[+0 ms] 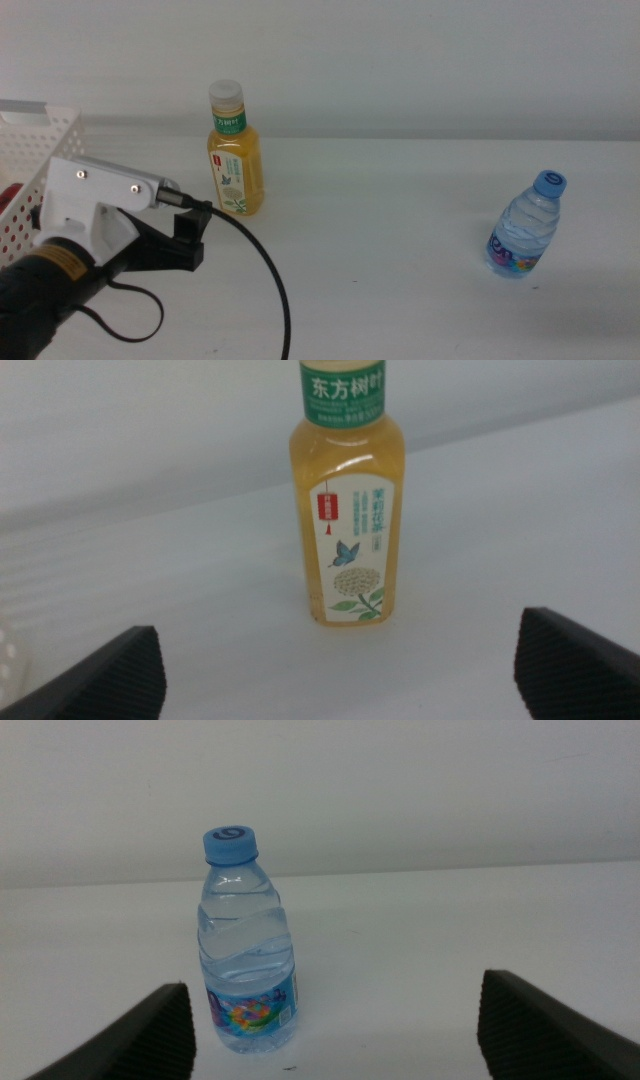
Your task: Use arms to grab the bottles and put them into the dustbin to the left of the table.
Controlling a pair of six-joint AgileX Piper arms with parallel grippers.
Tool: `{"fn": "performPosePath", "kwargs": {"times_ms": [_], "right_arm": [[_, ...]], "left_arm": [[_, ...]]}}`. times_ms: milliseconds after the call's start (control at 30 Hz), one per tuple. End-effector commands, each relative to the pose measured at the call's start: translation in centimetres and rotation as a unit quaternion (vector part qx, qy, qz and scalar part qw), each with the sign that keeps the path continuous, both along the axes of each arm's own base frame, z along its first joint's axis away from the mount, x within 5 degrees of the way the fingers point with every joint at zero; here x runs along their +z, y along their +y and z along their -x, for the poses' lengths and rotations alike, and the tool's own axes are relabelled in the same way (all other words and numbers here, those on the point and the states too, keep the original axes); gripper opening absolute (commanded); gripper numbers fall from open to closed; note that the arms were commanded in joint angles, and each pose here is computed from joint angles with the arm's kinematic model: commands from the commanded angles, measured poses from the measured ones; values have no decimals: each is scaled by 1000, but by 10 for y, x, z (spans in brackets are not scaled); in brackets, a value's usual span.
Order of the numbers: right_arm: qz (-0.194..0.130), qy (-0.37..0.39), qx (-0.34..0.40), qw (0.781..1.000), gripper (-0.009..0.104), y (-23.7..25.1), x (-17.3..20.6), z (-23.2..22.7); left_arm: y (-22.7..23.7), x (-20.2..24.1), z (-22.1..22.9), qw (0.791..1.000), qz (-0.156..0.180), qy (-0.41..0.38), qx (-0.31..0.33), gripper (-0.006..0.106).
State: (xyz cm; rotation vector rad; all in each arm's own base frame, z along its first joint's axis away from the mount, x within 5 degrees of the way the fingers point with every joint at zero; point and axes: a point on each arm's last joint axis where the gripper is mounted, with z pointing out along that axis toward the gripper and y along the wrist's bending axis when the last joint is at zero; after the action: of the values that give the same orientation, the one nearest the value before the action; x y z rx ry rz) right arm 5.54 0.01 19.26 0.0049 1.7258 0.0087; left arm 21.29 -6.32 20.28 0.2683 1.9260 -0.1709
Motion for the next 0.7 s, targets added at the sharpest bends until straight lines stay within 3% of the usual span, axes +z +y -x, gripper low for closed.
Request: {"fn": "performPosePath", "kwargs": {"times_ms": [0, 500, 667], "right_arm": [[4, 2, -3, 1000, 76, 0, -12, 1], [4, 2, -3, 1000, 76, 0, -12, 1], [4, 2, -3, 1000, 76, 0, -12, 1]], "left_arm": [[-3, -3, -5, 1000, 29, -4, 10, 94], [-14, -39, -30, 997, 73, -22, 6, 94], [-22, -44, -43, 997, 73, -16, -2, 94]]}}
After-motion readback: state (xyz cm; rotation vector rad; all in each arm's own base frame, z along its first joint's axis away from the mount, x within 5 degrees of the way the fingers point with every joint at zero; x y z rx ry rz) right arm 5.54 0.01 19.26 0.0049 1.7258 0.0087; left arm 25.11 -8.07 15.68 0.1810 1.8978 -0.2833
